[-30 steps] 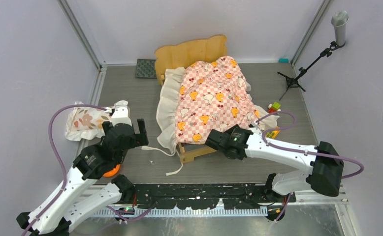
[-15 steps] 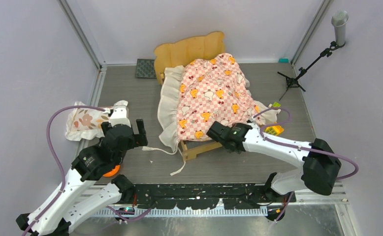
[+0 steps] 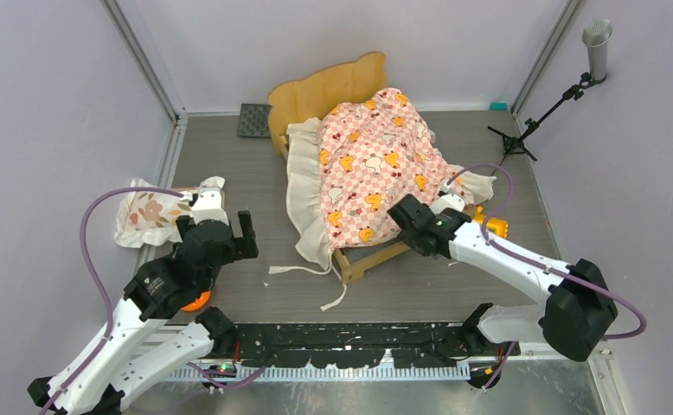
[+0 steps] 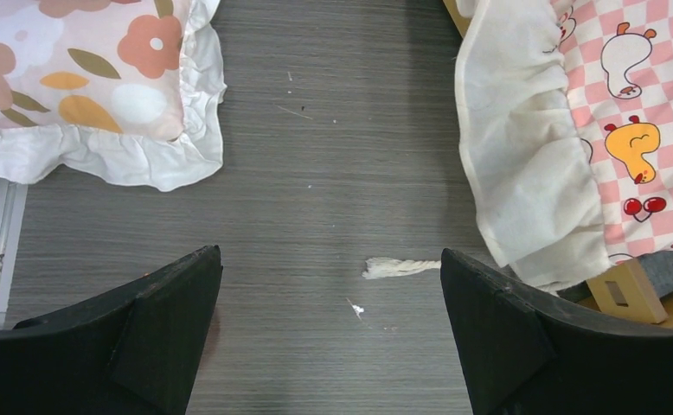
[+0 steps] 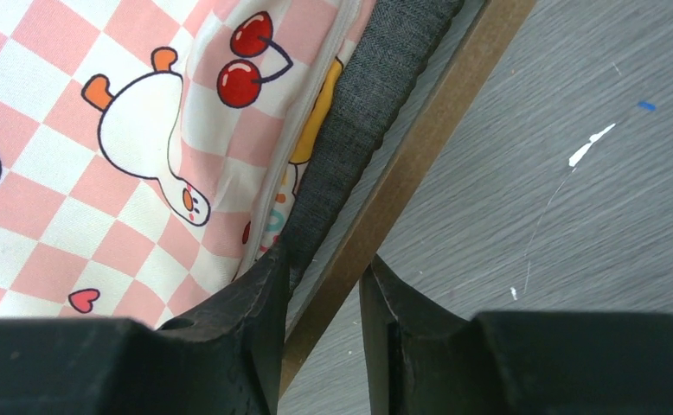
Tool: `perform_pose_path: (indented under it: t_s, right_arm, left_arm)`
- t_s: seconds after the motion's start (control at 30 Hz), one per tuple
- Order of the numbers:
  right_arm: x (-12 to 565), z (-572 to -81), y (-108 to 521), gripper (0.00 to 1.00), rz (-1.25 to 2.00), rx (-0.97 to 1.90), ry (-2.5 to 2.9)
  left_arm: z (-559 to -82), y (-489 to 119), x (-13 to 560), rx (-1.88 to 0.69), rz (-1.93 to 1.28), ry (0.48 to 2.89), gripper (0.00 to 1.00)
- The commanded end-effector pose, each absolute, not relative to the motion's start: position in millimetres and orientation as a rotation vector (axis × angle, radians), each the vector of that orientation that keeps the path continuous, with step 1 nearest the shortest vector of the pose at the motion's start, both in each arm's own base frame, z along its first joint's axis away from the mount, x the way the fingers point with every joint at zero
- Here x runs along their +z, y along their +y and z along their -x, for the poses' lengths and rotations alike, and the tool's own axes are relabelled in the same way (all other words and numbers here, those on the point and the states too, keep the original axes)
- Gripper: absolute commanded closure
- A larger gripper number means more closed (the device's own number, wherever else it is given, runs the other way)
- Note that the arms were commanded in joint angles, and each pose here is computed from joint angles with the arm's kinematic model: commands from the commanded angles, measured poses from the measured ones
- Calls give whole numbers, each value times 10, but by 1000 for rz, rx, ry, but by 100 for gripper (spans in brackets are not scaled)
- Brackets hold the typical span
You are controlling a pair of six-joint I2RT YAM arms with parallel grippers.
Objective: Set up the pet bed
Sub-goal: Adjust the bed frame at the center of the board.
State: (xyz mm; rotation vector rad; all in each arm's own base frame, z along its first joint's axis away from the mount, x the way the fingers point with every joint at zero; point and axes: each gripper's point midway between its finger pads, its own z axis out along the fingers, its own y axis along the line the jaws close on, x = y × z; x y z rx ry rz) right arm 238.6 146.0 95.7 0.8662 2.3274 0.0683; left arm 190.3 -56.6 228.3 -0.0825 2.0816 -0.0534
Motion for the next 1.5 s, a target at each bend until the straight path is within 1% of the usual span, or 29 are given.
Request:
perform_pose_path:
  t_s: [0.0, 0.17, 0.33, 0.5, 0.6, 0.67, 0.77, 0.87, 0.93, 1.03, 1.17, 1.3, 1.47]
  right_arm:
    - [1133, -2402, 1583, 99, -626, 191, 2363]
    - [1049, -2164, 1321, 99, -690, 153, 2358]
    - [1148, -1974, 940, 99, -782, 105, 2266]
    - [1298, -2078, 934, 99, -697, 127, 2229]
    - [1345, -2279, 1110, 99, -547, 110, 2285]
    - [1393, -2464, 1395, 99, -426, 174, 2324]
    - [1388, -2615, 1738, 99, -281, 228, 2402]
    - [1405, -2626, 2036, 99, -154, 301, 2431]
    - [1396, -2546, 2124, 99, -78, 308, 2437]
    - [1337, -2461, 1904, 99, -79, 202, 2431]
    - [1302, -2538, 1292, 99, -240, 12, 2416]
    - [1317, -2785, 833, 99, -370, -66, 2405]
    - [1422, -3330, 618, 99, -367, -86, 2343]
  left_arm:
    - [-1893, -507, 2413, -45, 92, 2056, 0]
    - [-1873, -493, 2490, -54, 93, 2049, 0]
    - [-1861, -498, 2570, -72, 94, 2040, 0]
    - [-1871, -513, 2622, -76, 87, 2037, 0]
    - [-1872, -520, 2640, -78, 83, 2038, 0]
    - [-1875, -531, 2660, -86, 81, 2036, 0]
    - [-1872, -547, 2674, -96, 75, 2037, 0]
    - [-1871, -549, 2679, -97, 75, 2038, 0]
    - [-1870, -543, 2683, -94, 75, 2037, 0]
    - [-1877, -547, 2696, -91, 70, 2036, 0]
    - [-1906, -597, 2721, -96, 44, 2041, 0]
    - [-1928, -651, 2737, -102, 19, 2052, 0]
    - [-1954, -677, 2811, -99, -6, 2046, 0]
